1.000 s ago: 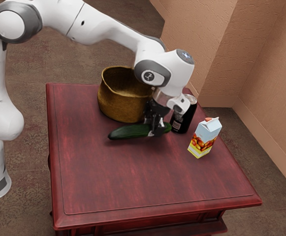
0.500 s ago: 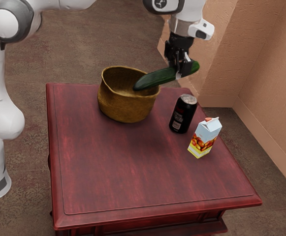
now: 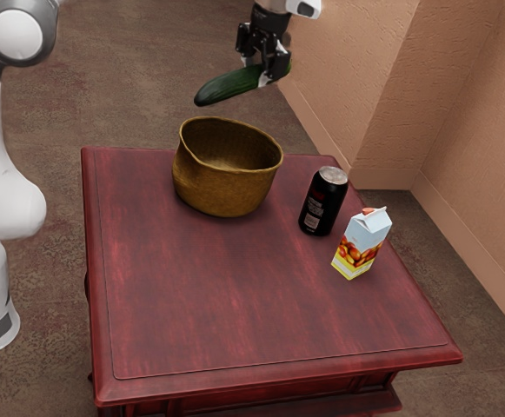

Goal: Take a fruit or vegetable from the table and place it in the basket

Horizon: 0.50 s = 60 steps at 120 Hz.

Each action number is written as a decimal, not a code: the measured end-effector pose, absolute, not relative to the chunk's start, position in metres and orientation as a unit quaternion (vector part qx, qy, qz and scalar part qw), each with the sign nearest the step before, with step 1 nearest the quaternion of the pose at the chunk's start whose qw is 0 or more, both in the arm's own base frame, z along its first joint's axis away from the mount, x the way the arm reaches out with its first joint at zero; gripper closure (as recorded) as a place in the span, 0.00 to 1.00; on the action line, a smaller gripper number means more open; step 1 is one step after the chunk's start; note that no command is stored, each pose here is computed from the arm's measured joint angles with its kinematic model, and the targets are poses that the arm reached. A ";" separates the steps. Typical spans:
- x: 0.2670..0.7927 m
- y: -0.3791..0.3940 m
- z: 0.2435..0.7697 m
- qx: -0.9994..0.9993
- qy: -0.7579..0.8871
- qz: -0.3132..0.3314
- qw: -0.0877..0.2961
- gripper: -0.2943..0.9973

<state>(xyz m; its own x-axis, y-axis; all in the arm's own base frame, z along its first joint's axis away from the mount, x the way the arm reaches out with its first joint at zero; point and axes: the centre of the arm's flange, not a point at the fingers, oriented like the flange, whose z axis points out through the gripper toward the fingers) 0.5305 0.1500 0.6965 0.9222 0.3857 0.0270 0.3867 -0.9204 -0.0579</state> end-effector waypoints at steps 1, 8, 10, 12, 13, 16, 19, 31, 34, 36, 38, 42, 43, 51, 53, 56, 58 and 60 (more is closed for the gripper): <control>0.530 0.153 0.696 -0.979 -0.199 -0.006 0.031 0.63; 0.527 0.166 0.691 -0.977 -0.209 0.003 0.031 0.63; 0.526 0.168 0.689 -0.977 -0.210 0.006 0.031 0.63; 0.526 0.169 0.687 -0.977 -0.210 0.009 0.031 0.63; 0.526 0.170 0.686 -0.977 -0.210 0.010 0.030 0.63; 0.526 0.171 0.683 -0.977 -0.210 0.015 0.030 0.63; 0.525 0.173 0.680 -0.977 -0.210 0.019 0.029 0.63; 0.525 0.176 0.671 -0.978 -0.206 0.031 0.026 0.63; 0.525 0.178 0.669 -0.977 -0.207 0.034 0.025 0.63; 0.525 0.179 0.668 -0.977 -0.208 0.036 0.025 0.63; 0.525 0.181 0.666 -0.977 -0.209 0.037 0.024 0.63; 0.525 0.183 0.664 -0.977 -0.209 0.040 0.022 0.63; 0.525 0.183 0.664 -0.977 -0.209 0.040 0.022 0.63; 0.525 0.182 0.663 -0.977 -0.207 0.043 0.020 0.54; 0.526 0.181 0.662 -0.977 -0.206 0.043 0.019 0.50; 0.526 0.180 0.662 -0.978 -0.204 0.043 0.018 0.46; 0.526 0.179 0.662 -0.978 -0.204 0.044 0.017 0.43; 0.526 0.179 0.662 -0.978 -0.203 0.044 0.017 0.41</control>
